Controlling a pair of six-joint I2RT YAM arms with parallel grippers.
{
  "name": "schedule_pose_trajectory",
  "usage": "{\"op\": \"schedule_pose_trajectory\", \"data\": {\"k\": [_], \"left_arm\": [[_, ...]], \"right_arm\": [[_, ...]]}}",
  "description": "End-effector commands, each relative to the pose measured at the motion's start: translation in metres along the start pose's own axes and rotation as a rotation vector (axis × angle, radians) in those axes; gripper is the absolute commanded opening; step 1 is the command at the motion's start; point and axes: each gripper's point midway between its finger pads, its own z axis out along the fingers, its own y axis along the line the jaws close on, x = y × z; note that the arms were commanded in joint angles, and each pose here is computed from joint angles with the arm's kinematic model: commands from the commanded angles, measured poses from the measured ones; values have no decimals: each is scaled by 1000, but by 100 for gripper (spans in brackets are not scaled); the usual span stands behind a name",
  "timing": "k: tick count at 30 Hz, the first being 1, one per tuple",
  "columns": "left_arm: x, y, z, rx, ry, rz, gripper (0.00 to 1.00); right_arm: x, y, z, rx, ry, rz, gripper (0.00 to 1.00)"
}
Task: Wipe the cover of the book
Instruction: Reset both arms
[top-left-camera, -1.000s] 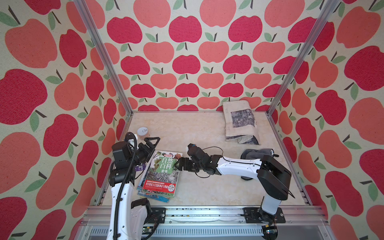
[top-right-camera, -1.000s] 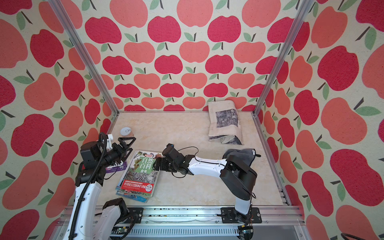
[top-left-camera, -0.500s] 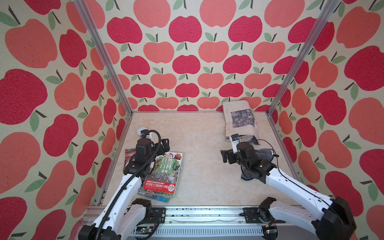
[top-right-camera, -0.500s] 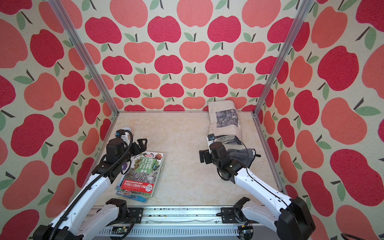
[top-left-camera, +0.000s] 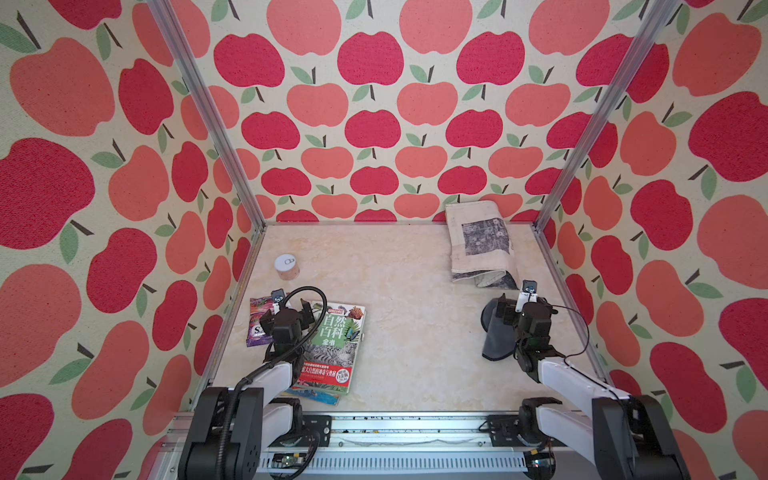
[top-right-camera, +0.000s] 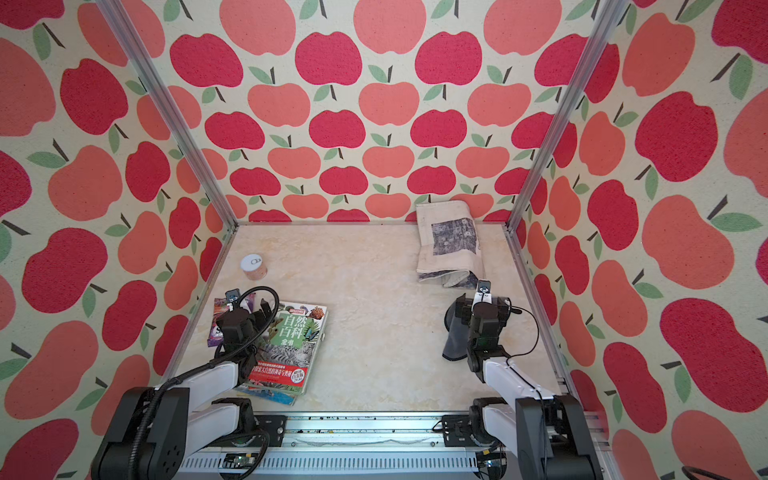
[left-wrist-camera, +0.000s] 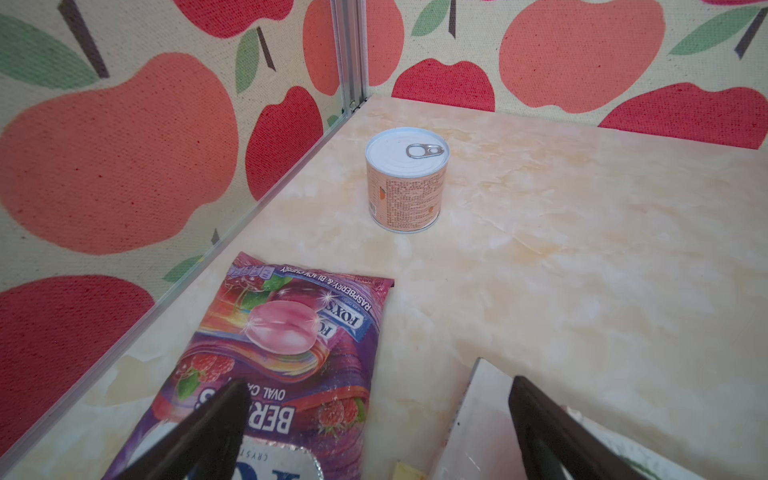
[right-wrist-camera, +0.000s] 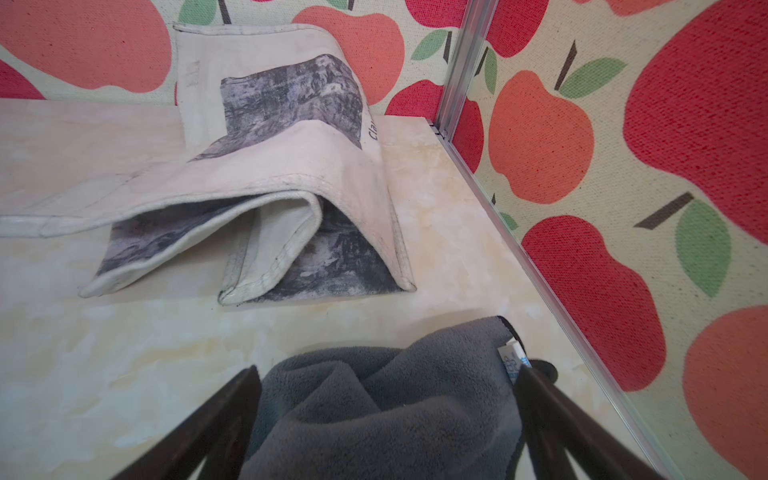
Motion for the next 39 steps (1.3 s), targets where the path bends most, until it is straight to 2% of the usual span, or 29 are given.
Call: {"op": "schedule_pose_trajectory", "data": {"k": [1, 3, 5, 6, 8, 10, 11, 13, 16, 18, 20, 25, 27, 30, 34, 39], "left_arm": [[-38, -13, 3, 96, -182, -10, 99], [-35, -14, 10, 122, -185, -10, 99], [-26, -14, 17, 128, -179, -16, 99], [-20, -15, 21, 140, -180, -14, 99], [-12, -28, 25, 206, -171, 21, 99], [-14, -37, 30, 223, -174, 57, 99], [-14, -38, 31, 225, -168, 61, 99], [-13, -37, 39, 204, -123, 60, 99], [-15, -31, 67, 131, 3, 51, 99], [-14, -28, 65, 175, 14, 6, 99], [-16, -30, 64, 178, -18, 19, 99], [-15, -30, 65, 180, -3, 17, 99], [-15, -30, 65, 180, -4, 17, 99], [-16, -30, 65, 180, -6, 17, 99], [-16, -30, 65, 181, -5, 17, 99], [-16, -30, 65, 181, -5, 17, 99]], "right_arm": [[-24, -12, 7, 58, -164, 49, 99], [-24, -10, 11, 42, -208, 56, 99], [-14, -5, 22, 13, -196, 69, 99], [-13, 5, 24, -45, -202, 44, 99], [-4, 21, 30, -119, -162, 13, 99], [-5, 23, 37, -118, -172, -2, 99], [0, 23, 40, -114, -131, -1, 99], [2, 16, 57, -65, -31, 8, 99], [-2, 22, 59, -90, -44, -12, 99], [-1, 22, 59, -90, -37, -13, 99], [-2, 24, 57, -98, -49, -17, 99], [-3, 31, 56, -121, -52, -41, 99], [-3, 46, 49, -179, -83, -95, 99], [-5, 52, 42, -219, -123, -102, 99], [-3, 55, 51, -268, -62, -85, 99], [-3, 55, 53, -284, -51, -72, 99]]}}
